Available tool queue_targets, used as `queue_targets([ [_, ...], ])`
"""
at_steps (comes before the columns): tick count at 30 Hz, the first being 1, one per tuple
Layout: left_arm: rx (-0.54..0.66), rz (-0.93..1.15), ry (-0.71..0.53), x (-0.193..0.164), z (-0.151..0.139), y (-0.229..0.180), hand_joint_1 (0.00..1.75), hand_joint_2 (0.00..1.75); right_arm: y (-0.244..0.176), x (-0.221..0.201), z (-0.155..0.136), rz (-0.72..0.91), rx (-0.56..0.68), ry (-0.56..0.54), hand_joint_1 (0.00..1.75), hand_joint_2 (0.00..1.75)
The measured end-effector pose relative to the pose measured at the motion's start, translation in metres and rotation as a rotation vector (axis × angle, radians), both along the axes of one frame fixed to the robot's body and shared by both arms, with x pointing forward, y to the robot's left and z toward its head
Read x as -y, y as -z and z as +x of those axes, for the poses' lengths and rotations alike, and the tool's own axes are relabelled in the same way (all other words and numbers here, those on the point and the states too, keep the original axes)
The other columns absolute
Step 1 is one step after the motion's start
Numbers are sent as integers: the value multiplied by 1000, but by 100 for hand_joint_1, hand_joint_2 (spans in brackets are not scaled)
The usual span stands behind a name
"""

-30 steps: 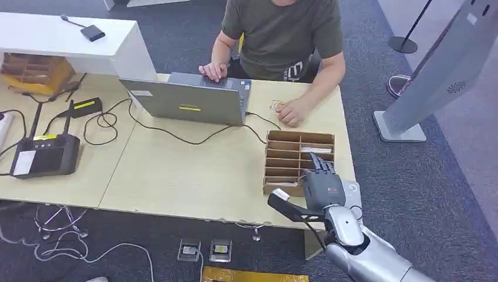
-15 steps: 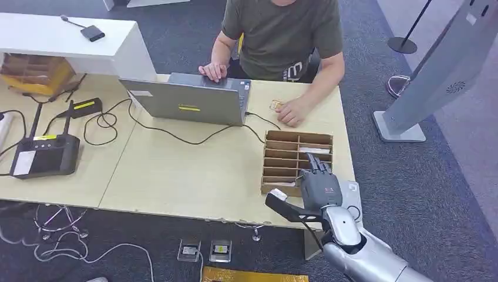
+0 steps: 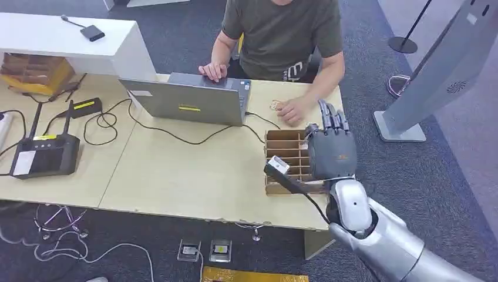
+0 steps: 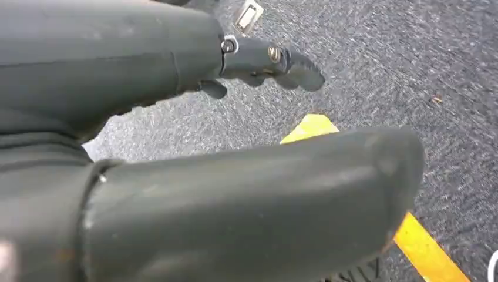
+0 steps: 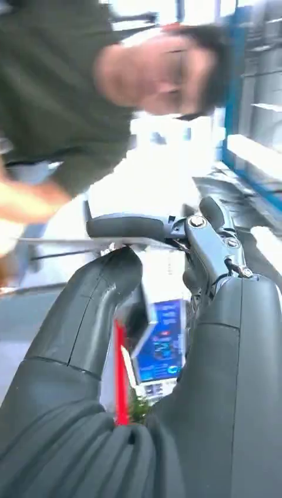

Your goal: Pass the card to the sensor for recognition and then transmit it.

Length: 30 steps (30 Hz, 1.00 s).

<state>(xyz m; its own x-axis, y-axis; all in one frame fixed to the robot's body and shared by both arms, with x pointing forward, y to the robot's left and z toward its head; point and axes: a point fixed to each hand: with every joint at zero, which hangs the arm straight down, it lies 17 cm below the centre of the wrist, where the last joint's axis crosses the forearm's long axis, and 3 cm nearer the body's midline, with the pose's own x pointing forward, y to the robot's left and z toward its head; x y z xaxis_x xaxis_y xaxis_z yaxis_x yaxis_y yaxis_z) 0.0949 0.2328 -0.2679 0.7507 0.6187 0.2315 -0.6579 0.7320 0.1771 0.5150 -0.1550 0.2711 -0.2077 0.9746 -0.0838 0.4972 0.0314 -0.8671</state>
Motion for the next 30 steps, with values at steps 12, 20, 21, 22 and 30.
queue_targets([
  [12,26,-7,51,-2,6,0,0,0,-65,3,-8,-4,86,19,175,175],
  [20,22,3,60,-6,6,1,0,0,-40,-1,5,-31,7,13,175,175],
  [21,16,1,58,-6,5,1,0,0,-35,-2,7,-34,-7,11,175,175],
  [22,10,2,54,-7,4,1,0,0,-30,-5,9,-36,-22,7,175,175],
  [30,-22,6,25,-10,-2,2,0,0,-15,-24,23,-53,-76,-15,175,175],
])
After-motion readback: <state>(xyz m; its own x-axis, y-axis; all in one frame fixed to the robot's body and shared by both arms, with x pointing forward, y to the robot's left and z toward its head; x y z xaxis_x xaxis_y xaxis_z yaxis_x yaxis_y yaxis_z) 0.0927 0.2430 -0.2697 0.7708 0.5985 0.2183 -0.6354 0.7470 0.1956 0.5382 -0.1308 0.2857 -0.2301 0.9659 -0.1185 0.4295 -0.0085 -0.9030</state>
